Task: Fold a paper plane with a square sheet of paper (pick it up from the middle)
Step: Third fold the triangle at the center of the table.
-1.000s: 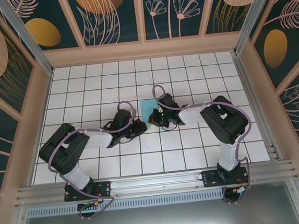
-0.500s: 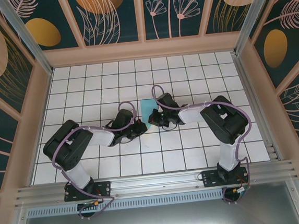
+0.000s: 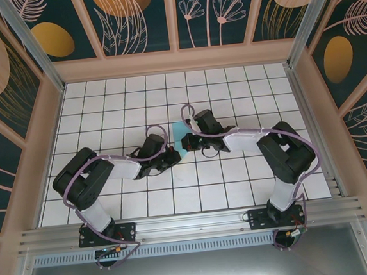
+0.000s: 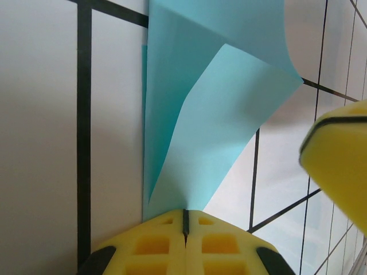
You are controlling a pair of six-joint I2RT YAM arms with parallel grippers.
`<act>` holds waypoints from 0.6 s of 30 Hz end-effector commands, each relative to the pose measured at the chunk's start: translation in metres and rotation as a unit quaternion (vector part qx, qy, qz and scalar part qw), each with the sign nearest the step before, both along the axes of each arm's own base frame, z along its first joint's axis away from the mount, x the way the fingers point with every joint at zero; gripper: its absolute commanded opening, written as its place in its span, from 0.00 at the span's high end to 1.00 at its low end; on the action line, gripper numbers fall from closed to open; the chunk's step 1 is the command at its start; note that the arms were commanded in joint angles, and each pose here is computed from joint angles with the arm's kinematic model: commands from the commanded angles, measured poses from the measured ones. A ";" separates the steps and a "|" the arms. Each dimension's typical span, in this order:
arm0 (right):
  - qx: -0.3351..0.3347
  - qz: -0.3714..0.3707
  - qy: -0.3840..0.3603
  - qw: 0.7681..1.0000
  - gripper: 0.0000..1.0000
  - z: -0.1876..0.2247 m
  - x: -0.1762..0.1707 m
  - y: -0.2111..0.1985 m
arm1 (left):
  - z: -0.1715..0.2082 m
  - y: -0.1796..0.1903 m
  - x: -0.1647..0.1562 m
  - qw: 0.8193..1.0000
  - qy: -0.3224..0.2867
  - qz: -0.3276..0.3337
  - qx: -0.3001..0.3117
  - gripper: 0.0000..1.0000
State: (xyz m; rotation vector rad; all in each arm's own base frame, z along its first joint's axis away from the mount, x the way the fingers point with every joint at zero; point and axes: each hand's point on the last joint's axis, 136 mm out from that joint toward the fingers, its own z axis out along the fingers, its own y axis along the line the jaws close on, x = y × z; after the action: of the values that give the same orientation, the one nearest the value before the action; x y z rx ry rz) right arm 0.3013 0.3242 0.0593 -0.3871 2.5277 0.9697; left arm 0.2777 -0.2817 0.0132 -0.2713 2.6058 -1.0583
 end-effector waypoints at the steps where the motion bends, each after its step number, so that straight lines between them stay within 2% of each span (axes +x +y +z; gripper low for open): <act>1: -0.013 0.029 0.014 0.999 0.98 -0.014 -0.004 0.002 | -0.047 0.040 -0.023 0.993 0.060 0.026 0.100 1.00; 10: -0.021 0.023 0.050 0.998 0.98 -0.036 0.006 -0.006 | -0.055 0.052 -0.033 0.989 0.079 0.037 0.119 1.00; 18: -0.052 -0.064 0.086 0.993 0.98 -0.062 0.050 -0.063 | -0.067 0.066 -0.048 0.985 0.096 0.038 0.136 1.00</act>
State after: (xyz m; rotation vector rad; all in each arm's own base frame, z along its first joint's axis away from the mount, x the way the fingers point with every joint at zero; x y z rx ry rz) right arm 0.3206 0.3031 0.0187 -0.3173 2.6792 1.0336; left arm 0.2758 -0.2770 0.0117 -0.2829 2.5943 -1.0358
